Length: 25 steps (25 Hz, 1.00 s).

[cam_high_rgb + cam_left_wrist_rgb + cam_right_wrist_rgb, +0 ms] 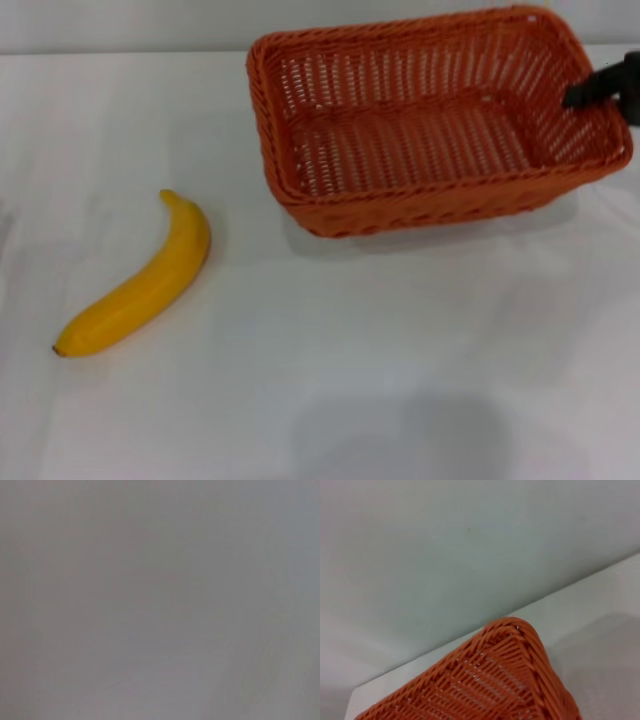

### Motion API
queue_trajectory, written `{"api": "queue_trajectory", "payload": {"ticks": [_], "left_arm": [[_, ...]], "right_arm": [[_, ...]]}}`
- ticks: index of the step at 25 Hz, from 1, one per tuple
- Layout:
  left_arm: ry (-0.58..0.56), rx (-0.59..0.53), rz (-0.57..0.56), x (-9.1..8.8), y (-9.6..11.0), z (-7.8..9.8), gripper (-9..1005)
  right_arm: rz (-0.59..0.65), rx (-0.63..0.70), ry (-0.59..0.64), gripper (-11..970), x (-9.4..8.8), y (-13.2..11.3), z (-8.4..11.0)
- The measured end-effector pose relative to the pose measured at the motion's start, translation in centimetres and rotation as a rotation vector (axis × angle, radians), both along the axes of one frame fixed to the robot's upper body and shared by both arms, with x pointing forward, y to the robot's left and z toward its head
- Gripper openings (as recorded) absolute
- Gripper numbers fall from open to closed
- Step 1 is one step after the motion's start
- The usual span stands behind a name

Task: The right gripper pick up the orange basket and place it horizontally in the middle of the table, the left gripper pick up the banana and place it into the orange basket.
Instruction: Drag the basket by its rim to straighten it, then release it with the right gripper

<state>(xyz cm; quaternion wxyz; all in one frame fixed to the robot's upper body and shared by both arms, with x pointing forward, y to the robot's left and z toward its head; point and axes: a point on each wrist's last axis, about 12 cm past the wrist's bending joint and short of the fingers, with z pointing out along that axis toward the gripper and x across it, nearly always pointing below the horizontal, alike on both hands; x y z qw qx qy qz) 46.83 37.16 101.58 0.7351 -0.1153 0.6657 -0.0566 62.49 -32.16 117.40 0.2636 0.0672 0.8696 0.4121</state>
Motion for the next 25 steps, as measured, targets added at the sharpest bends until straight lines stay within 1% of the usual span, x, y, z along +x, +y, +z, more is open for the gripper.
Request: {"api": "queue_trajectory", "payload": {"ticks": [3,6,11,14,17,19,25], "left_arm": [[-0.002,0.008,0.000,0.1,0.1,0.1,848],[-0.005,0.019,-0.001,0.3,0.3,0.3,848],[-0.006,0.035,-0.001,0.5,0.3,0.4,848],[-0.005,0.048,0.000,0.5,0.3,0.4,848],[-0.004,0.051,0.001,0.4,0.4,0.4,848],[-0.003,0.056,0.003,0.4,0.5,0.4,848],[-0.004,0.059,0.003,0.4,0.6,0.5,848]], "right_arm": [[-0.010,0.017,0.027,179,-1.2,0.4,-1.4],[-0.004,0.016,0.057,179,-1.8,1.0,-2.8],[0.014,0.060,0.074,178,-2.2,2.3,-4.5],[0.014,0.078,0.069,179,-2.4,2.6,-5.2],[0.007,0.127,0.063,179,-2.8,3.0,-6.0],[0.006,0.178,0.065,179,-3.3,3.3,-6.8],[-0.006,0.241,0.067,179,-4.0,3.9,-8.4]]}}
